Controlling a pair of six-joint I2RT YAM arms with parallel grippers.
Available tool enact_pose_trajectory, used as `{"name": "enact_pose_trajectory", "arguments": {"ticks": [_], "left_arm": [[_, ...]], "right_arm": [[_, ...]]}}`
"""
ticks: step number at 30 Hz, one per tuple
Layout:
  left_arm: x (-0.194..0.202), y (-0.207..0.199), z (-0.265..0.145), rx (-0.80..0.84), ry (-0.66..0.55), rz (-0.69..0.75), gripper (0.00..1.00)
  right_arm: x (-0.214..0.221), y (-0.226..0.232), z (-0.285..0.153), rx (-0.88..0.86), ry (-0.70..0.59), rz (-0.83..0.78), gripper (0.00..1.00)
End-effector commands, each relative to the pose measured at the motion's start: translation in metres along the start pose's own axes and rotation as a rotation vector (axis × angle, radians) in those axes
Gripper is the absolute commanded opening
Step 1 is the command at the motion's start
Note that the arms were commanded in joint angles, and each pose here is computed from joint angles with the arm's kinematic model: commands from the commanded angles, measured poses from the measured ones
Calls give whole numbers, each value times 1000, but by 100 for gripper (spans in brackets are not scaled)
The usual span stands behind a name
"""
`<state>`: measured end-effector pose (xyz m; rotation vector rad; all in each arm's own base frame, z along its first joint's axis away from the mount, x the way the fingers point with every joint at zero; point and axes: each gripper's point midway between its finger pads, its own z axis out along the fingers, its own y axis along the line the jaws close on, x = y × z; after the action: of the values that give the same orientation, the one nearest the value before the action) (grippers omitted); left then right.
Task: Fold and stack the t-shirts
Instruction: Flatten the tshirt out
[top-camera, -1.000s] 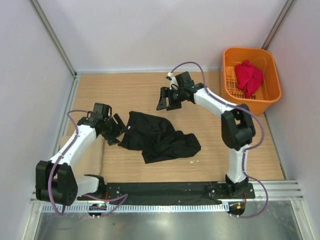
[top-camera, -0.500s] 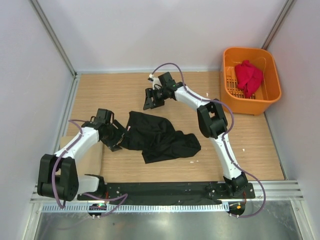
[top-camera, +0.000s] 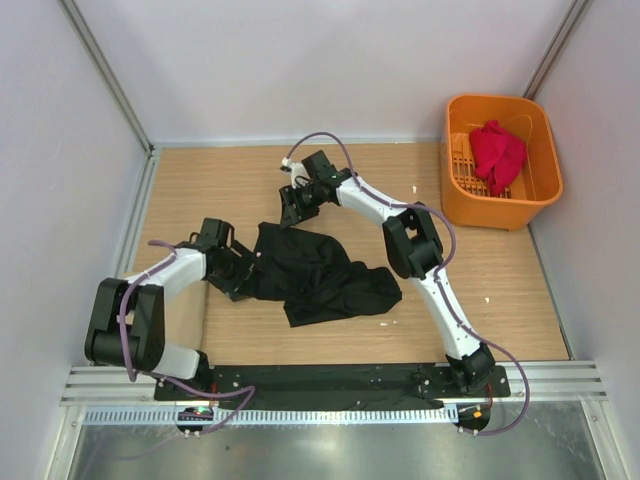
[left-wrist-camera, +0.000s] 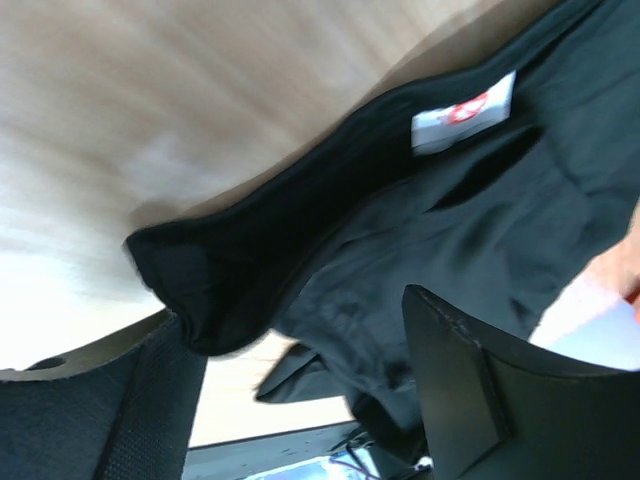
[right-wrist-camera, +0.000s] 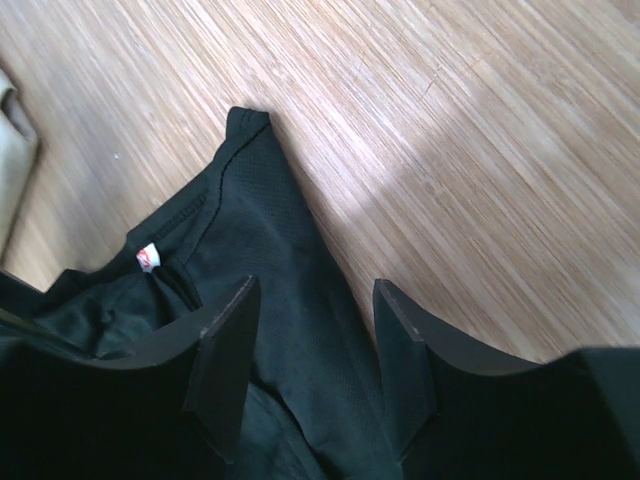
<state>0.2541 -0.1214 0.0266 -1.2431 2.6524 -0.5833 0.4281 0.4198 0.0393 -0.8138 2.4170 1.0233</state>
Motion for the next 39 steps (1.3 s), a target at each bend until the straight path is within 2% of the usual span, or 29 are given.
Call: {"name": "enact_pose_trajectory", "arguments": {"ticks": [1,3,5,11,12,14,15,17,19,21,22,24,25,26,27,28,29,30,31,32,34,35,36,37,38,39], "left_arm": [[-16,-14,12,36,-45,5,75],[-18,-18,16,35,-41,11,68],[-23,-21,19,28,-47,27,62],[-35,-31,32,1,-48,84,47],[-37,-31,38,-15,-39,94,39],[-50,-47,39,-8,-59,167,26],[-54,-47,38,-34,-58,196,11],[-75,-65,40,-51,-97,294,0],[-92,-90,35,-32,-138,363,0],[-106,-101,40,-41,-160,451,0],[-118,-126,35,8,-196,484,0],[-126,-144,50,39,-189,530,0],[-135,-175,46,111,-215,578,0],[-138,-188,49,141,-218,594,0],[-139,-189,71,136,-189,601,0],[-147,-223,63,210,-219,636,0],[-152,-234,67,224,-228,646,0],[-156,-231,91,201,-205,643,0],[-168,-260,80,255,-255,660,0],[-174,-266,84,254,-269,667,0],[-189,-285,93,260,-301,671,0],[-194,-286,96,248,-306,669,2],[-198,-293,96,257,-314,670,11],[-206,-301,100,269,-334,669,24],[-206,-304,99,277,-330,670,32],[-208,-303,96,267,-335,667,36]], "right_arm": [[9,-9,4,71,45,-70,54],[17,-9,7,77,68,-74,47],[24,-9,9,89,82,-74,45],[29,-11,14,122,83,-56,26],[26,-16,13,152,73,-54,19],[20,-23,9,203,49,-37,11],[7,-32,1,276,1,-35,3],[6,-51,-11,349,-44,63,1],[-22,-60,-37,403,-168,95,1],[-25,-82,-58,464,-223,172,1],[-33,-87,-72,493,-261,190,1],[-37,-108,-89,532,-318,252,1],[-39,-116,-96,561,-344,268,1],[-41,-124,-105,581,-367,282,1],[-45,-133,-111,616,-397,289,1],[-48,-138,-115,627,-413,293,1],[-49,-146,-114,630,-419,298,1],[-53,-156,-118,639,-435,308,1],[-54,-163,-118,638,-435,319,1],[-70,-163,-121,616,-465,313,1],[-70,-183,-118,635,-460,319,2],[-79,-187,-118,608,-473,310,3],[-82,-188,-116,606,-473,306,4],[-85,-193,-119,609,-476,308,6],[-102,-191,-128,604,-509,297,17],[-99,-192,-128,603,-489,303,23]]}}
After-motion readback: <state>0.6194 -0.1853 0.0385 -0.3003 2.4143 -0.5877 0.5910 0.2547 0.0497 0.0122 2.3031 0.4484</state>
